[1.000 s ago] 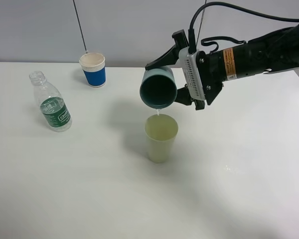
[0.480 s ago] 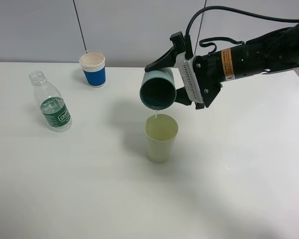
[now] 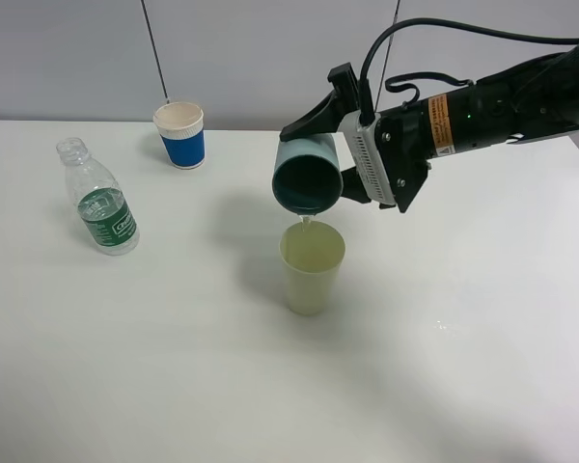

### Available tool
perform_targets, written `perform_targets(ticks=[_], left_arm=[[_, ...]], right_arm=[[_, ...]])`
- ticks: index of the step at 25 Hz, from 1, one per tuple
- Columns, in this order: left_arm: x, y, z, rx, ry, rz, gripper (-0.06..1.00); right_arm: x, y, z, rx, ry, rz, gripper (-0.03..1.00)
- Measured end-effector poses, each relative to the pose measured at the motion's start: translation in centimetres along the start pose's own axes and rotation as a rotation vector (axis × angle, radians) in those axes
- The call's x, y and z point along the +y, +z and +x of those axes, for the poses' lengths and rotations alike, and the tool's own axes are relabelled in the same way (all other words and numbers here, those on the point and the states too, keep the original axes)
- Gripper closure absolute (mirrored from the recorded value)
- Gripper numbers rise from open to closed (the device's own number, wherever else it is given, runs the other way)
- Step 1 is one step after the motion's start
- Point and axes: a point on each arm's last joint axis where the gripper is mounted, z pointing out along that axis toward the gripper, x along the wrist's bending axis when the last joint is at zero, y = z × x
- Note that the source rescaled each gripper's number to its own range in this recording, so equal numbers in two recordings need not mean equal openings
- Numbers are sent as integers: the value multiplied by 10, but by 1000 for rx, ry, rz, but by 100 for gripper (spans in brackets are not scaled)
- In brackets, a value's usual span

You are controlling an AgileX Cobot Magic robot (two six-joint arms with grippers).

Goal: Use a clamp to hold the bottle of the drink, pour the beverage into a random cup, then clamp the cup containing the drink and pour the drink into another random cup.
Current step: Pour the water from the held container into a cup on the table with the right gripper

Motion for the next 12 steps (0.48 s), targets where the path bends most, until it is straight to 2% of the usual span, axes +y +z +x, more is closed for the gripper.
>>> perform_targets(ticks=[12], left_arm=[[0, 0, 0, 0, 0, 0, -6]], right_arm=[[2, 2, -1, 0, -100, -7, 93]])
